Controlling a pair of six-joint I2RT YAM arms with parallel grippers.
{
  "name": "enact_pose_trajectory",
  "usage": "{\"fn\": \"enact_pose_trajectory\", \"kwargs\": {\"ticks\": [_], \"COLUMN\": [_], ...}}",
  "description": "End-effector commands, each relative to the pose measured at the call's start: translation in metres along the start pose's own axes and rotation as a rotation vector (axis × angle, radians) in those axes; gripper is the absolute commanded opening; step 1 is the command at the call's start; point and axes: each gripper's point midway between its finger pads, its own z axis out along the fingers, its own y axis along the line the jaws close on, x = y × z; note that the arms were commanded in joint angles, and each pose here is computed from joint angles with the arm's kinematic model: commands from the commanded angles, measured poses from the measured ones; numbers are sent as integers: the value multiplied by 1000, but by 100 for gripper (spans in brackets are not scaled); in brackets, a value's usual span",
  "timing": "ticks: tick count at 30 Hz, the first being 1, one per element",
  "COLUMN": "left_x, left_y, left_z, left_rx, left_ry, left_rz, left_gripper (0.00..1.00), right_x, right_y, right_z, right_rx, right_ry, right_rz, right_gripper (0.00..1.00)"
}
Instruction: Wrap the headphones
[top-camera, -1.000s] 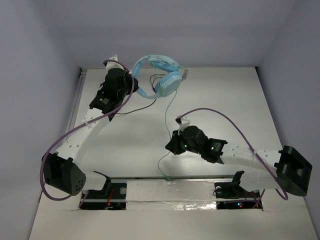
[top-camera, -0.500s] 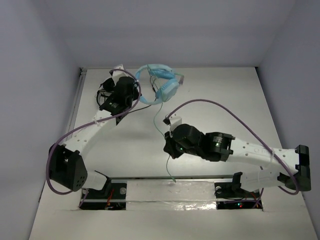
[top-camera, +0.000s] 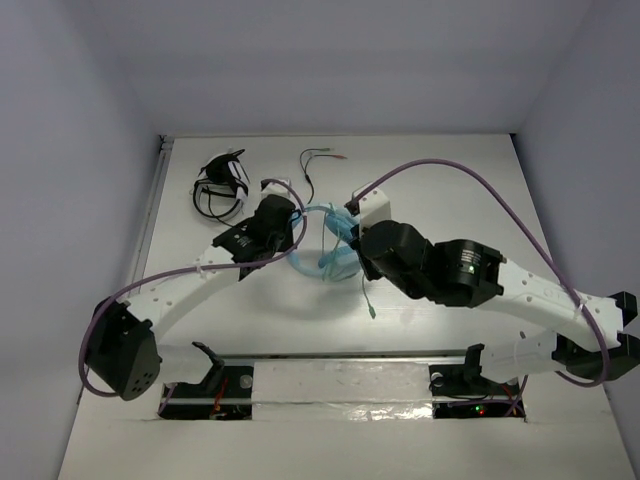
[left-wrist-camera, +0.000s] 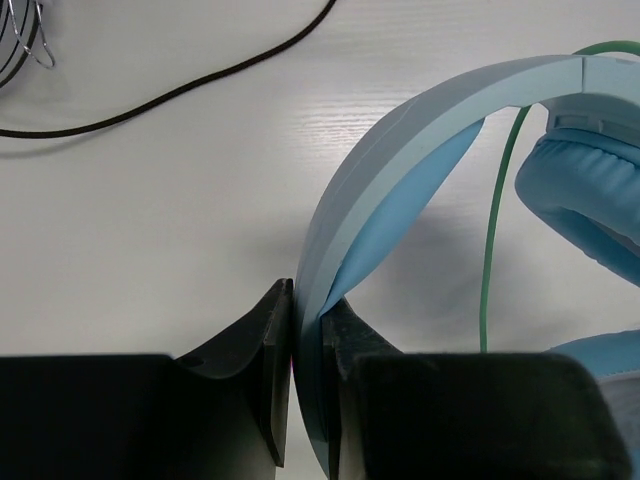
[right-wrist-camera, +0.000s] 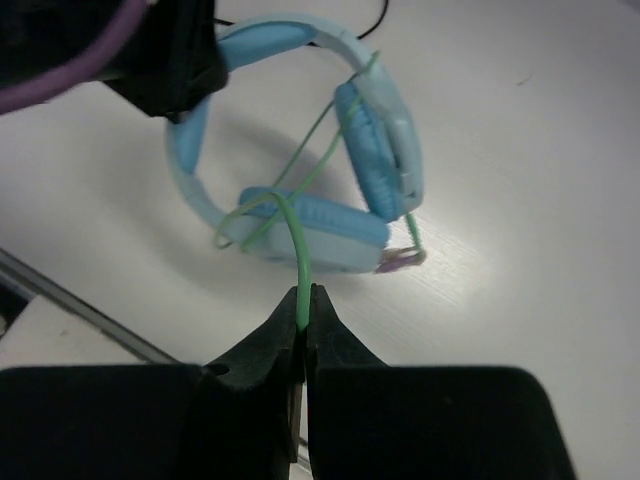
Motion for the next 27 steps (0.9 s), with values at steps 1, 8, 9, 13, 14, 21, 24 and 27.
{"fn": "enact_pose_trajectory", "kwargs": {"ticks": [1,8,9,13,14,21,24,27], "left_x": [-25,13,14,23,24,9,-1,-13], "left_y": [-19,-40,-43,-45,-50,-75,-86,-95], "left_z": [-35,-55,-58,-59,-62,-91,-102,-115], "left_rx": [147,340,366,381,414,595,661,714], "left_ry": [-75,99,109,143,147,67,28,-12], "left_rz": [40,273,287,321,321,319,300,293], "left_gripper": [0,0,0,0,0,0,0,0], "right_x": [-12,-13,-13,-22,-24,-20,-19,-18], "right_y": [-33,-54,-57,-66,-67,-84,-83,-82], "right_z": [-1,17,20,20,21,38,44,50], "right_rx": [155,249,262,314,321,330,277,191], "right_ry": [-23,-19,-15,-35,-46,-56,-80,-115], "right_rz": [-98,-184,-196,-214,-217,-168,-90,2], "right_gripper": [0,0,0,0,0,1,2,2]}}
